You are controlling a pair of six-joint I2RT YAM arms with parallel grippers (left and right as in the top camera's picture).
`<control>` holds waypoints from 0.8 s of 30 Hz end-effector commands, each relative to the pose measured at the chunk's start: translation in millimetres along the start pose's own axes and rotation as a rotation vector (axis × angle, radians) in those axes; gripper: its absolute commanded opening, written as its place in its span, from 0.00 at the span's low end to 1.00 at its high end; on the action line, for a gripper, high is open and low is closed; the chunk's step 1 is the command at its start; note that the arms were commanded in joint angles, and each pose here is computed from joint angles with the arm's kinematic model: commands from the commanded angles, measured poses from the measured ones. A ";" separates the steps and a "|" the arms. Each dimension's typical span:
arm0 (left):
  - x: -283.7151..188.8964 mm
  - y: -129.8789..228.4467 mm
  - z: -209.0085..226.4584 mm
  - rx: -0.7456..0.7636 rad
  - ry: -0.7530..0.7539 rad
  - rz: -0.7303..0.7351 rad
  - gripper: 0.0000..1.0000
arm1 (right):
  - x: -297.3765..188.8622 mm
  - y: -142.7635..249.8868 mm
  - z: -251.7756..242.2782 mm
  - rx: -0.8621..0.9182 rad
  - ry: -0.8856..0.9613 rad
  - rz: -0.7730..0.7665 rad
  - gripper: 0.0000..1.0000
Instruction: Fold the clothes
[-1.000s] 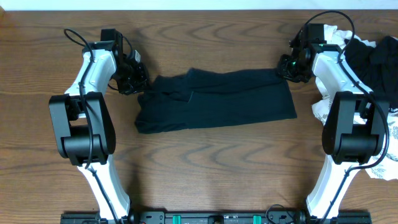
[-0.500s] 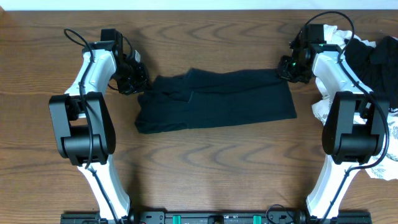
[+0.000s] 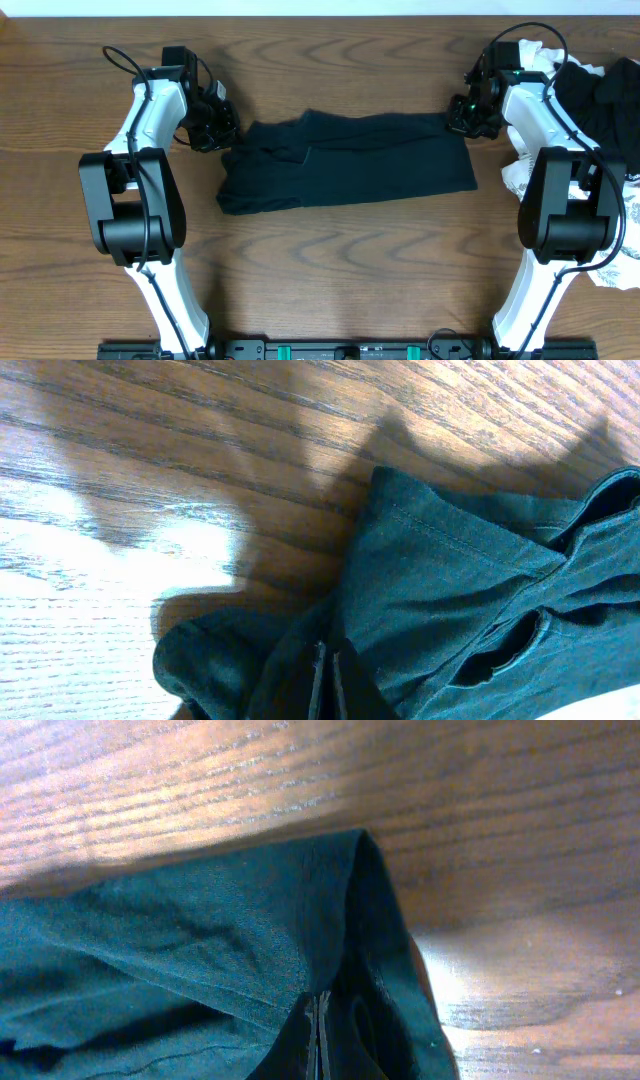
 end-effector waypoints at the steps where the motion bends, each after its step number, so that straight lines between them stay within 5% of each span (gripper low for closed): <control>1: -9.9 1.8 -2.2 0.014 0.005 -0.018 0.06 | -7.2 1.0 -2.8 -0.017 0.008 -0.003 0.01; 24: -11.1 0.5 -3.4 0.018 0.009 -0.027 0.06 | -19.5 2.0 -20.3 0.044 -0.194 0.006 0.01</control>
Point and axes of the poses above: each gripper's point midway between its finger pads, its own x axis out along the fingers, its own z axis along the line the jaws close on, y = z × x, the point moved 4 cm from there along -x, back along the fingers, and after that the axes turned 8 degrees about -x, right-handed, at the moved point
